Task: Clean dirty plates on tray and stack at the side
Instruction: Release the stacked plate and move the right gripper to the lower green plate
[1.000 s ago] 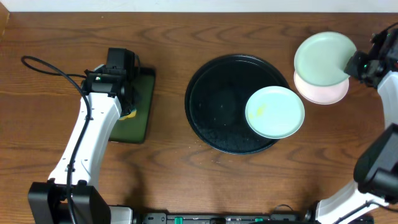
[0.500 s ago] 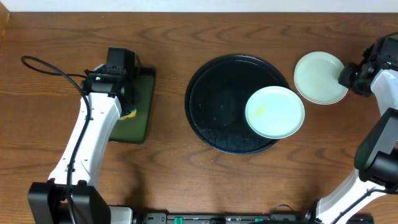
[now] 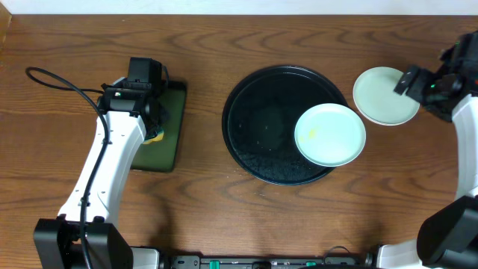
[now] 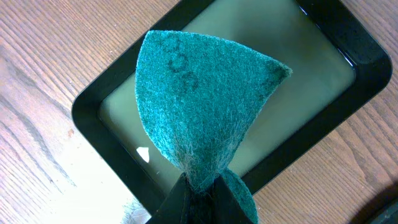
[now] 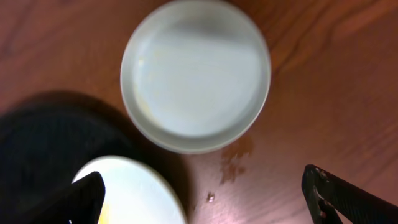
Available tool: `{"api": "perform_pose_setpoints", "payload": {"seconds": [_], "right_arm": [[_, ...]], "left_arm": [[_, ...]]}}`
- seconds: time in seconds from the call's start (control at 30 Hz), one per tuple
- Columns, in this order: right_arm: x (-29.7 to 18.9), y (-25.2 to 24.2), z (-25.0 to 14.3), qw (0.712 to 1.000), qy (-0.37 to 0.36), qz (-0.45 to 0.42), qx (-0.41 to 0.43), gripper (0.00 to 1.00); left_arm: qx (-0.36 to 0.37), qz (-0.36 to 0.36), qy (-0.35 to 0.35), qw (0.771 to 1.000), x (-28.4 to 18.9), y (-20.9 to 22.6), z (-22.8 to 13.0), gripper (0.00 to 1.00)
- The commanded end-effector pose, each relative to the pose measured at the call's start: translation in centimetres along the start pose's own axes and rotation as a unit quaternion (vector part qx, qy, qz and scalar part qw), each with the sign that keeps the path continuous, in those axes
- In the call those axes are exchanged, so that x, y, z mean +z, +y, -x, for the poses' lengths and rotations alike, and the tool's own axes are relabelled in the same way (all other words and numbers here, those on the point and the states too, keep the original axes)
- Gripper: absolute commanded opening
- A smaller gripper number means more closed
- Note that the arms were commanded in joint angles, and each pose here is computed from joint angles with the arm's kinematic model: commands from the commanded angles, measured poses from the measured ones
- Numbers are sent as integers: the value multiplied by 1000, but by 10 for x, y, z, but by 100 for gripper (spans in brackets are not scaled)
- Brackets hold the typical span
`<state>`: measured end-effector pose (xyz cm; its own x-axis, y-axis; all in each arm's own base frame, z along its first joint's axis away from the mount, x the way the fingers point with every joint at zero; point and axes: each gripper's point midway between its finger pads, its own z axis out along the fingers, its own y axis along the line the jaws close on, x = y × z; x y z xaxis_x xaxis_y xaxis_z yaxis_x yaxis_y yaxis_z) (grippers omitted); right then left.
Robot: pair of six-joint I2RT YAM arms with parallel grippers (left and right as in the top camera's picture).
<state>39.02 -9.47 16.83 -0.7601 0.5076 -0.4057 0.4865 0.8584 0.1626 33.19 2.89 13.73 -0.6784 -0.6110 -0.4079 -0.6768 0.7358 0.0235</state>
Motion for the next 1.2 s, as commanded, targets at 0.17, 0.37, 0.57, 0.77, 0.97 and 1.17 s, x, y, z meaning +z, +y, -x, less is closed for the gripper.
{"api": "perform_pose_setpoints", "payload": {"seconds": [0.17,0.37,0.57,0.77,0.97,1.17], "right_arm": [[23,10,-60,996,64,-51,24,99],[30,40,-86,993,116,22,28,99],[32,45,-100,991,130,18,12,84],[48,46,-135,987,157,0,-11,86],[58,16,-153,985,150,-89,9,86],[60,16,-153,985,147,-88,8,73]], "left_arm": [[3,2,-3,1000,-2,3,1,8],[1,-3,-8,1000,-2,0,3,8],[1,-2,-7,1000,-2,0,3,8],[1,-3,-8,1000,-2,0,3,8],[2,-1,-6,1000,-2,1,3,8],[1,-3,-8,1000,-2,0,3,8]]}}
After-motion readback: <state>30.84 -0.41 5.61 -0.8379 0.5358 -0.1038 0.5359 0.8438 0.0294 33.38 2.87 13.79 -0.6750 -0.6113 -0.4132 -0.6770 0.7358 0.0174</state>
